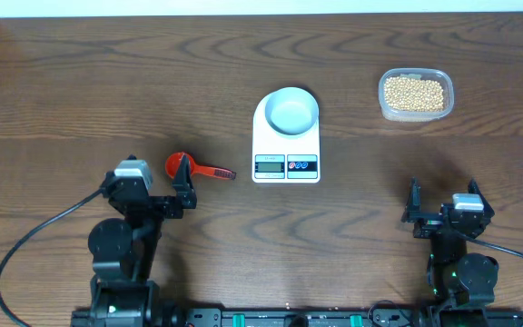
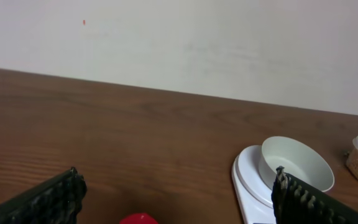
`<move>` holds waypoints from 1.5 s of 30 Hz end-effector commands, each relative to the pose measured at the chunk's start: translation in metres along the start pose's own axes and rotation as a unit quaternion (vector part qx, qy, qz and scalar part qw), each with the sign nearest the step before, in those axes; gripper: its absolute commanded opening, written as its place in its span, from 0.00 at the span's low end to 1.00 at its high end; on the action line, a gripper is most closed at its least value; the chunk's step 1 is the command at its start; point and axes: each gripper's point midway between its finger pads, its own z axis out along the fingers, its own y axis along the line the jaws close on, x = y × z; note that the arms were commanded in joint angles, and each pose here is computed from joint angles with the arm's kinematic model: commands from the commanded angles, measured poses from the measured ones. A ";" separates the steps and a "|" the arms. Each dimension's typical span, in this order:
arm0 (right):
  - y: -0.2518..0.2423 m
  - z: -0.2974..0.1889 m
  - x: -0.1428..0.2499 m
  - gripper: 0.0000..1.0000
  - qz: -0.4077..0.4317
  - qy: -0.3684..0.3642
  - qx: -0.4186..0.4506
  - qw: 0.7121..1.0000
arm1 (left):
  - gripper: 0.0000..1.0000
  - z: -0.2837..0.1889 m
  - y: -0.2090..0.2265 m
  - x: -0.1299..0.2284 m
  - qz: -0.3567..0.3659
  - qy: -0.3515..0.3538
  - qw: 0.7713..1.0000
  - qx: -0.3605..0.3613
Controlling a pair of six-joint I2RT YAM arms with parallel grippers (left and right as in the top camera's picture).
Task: Scoop item into bowl and weigh 50g on scale
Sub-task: 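Move the left gripper forward toward the red scoop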
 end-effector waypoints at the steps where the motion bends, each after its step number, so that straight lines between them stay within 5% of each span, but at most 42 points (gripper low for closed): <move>1: -0.004 0.000 0.002 0.99 -0.003 0.003 0.012 1.000 | 0.98 0.004 -0.002 -0.028 -0.007 -0.015 1.000 -0.003; 14: -0.004 0.000 0.002 0.99 -0.003 0.003 0.012 1.000 | 0.98 0.030 -0.002 -0.048 -0.012 0.012 1.000 -0.008; 20: -0.004 0.000 0.002 0.99 -0.003 0.003 0.012 1.000 | 0.98 0.033 0.016 -0.059 -0.083 0.023 0.994 -0.067; 36: -0.004 0.000 0.002 0.99 -0.003 0.003 0.012 1.000 | 0.98 0.020 -0.009 -0.019 -0.123 0.171 0.977 -0.021; 45: -0.004 0.000 0.002 0.99 -0.003 0.003 0.012 1.000 | 0.98 0.022 -0.013 -0.009 -0.158 0.192 0.968 -0.017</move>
